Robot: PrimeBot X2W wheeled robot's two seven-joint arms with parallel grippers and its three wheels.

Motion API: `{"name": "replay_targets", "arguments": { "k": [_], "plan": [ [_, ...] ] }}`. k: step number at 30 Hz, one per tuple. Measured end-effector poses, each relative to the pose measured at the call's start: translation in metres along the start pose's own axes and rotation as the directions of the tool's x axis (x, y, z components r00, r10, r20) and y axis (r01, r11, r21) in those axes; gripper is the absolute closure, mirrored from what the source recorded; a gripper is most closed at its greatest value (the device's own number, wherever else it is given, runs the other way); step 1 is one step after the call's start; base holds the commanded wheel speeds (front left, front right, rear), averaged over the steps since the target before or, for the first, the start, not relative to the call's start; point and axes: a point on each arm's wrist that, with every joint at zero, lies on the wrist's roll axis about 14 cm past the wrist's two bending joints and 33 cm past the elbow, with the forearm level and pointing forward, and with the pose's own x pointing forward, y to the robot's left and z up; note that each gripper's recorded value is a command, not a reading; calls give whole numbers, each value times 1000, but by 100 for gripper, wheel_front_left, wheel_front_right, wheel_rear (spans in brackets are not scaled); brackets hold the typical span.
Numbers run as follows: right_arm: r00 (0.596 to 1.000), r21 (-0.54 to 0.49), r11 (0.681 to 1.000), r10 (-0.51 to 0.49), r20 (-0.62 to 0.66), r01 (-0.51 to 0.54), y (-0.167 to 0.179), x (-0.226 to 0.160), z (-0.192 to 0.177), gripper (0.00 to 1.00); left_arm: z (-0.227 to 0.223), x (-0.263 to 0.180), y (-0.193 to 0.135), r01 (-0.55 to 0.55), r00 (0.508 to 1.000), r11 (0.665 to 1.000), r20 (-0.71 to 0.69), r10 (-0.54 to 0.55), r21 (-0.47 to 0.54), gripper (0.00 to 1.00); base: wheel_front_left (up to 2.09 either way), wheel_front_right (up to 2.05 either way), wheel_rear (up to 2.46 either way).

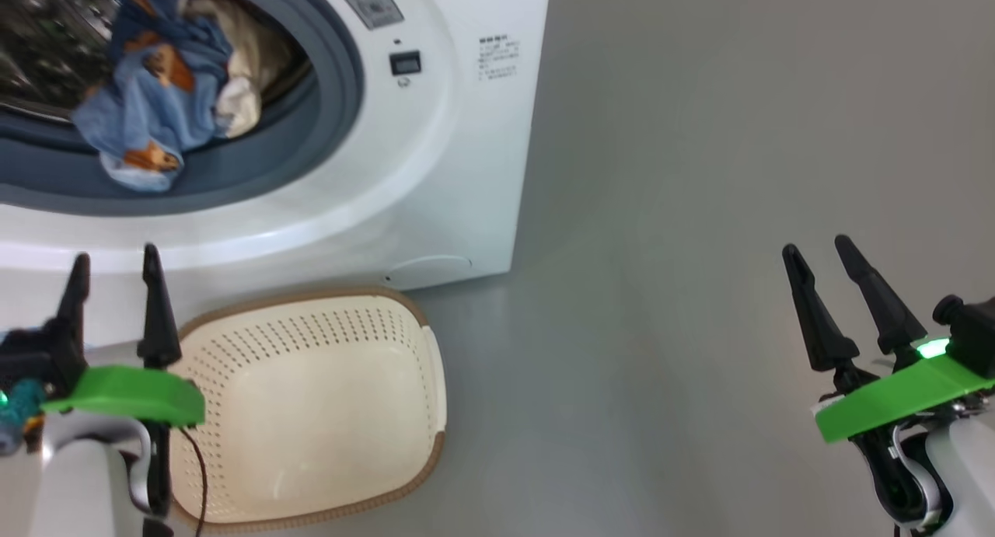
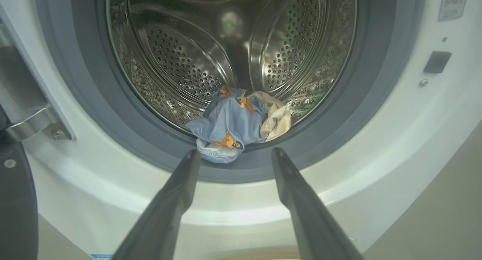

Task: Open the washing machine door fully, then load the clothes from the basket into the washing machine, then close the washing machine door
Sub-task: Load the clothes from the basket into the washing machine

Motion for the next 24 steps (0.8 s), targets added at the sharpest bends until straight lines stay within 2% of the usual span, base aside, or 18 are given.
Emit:
{"name": "replay_targets", "arguments": {
  "k": [11,24],
  "plan": [
    [999,-5,1000,30,29,-30,14,-25,13,0,23,-50,16,-25,998,1000,53,24,19,0,0,0,0],
    [998,-6,999,36,57,-36,21,-62,20,0,16,-115,30,-58,998,998,41,57,17,0,0,0,0]
  ]
}}
